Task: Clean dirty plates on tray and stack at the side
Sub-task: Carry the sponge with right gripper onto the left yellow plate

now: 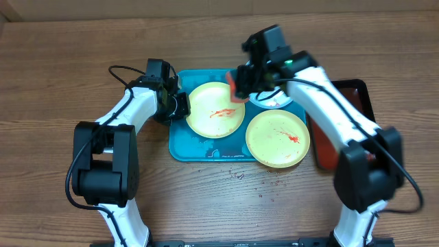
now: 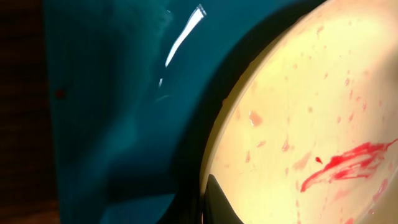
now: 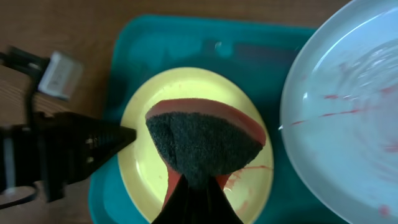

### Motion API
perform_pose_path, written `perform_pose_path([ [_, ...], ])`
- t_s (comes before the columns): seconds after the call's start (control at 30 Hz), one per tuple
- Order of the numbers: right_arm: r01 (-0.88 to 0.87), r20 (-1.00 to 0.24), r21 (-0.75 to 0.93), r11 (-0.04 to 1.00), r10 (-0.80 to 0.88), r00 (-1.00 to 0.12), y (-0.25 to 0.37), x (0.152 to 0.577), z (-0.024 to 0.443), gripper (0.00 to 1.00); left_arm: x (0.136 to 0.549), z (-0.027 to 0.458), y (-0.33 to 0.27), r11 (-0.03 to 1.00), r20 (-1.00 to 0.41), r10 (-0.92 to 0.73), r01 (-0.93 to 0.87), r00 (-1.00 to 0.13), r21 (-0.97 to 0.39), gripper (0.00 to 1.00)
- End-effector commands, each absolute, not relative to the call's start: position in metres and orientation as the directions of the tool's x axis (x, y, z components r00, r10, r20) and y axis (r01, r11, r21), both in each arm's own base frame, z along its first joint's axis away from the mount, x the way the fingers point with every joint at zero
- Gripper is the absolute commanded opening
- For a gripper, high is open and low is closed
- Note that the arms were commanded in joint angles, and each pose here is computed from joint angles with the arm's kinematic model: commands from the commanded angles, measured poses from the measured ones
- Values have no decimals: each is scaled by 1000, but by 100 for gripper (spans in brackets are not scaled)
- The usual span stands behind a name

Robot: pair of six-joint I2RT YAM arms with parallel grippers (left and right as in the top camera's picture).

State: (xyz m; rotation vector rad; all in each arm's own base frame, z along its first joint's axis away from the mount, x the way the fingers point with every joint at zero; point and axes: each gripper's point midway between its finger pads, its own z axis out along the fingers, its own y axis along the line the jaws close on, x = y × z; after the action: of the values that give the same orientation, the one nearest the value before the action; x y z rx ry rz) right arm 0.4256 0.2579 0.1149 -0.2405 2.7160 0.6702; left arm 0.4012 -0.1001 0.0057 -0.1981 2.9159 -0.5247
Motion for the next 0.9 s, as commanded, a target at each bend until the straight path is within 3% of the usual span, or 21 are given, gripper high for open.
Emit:
perform_pose_path([
  [0.0, -202, -278, 400, 894, -91, -956, 269, 417, 75, 4, 381, -17, -102, 928, -70, -113, -80, -991, -365, 4],
  [0.43, -154, -195, 273, 949, -103, -975, 253, 417, 6, 4, 389, -13, -90, 901, -67, -171, -128, -983, -415, 4],
  [0.7, -197, -127, 438, 877, -157, -979, 288, 396, 4, 4, 389, -12, -94, 891, -67, -166, -120, -984, -438, 4],
  [0.87, -95, -51, 537, 838, -80, -995, 324, 380, 13, 4, 391, -4, -108, 850, -65, -155, -100, -986, -517, 4],
])
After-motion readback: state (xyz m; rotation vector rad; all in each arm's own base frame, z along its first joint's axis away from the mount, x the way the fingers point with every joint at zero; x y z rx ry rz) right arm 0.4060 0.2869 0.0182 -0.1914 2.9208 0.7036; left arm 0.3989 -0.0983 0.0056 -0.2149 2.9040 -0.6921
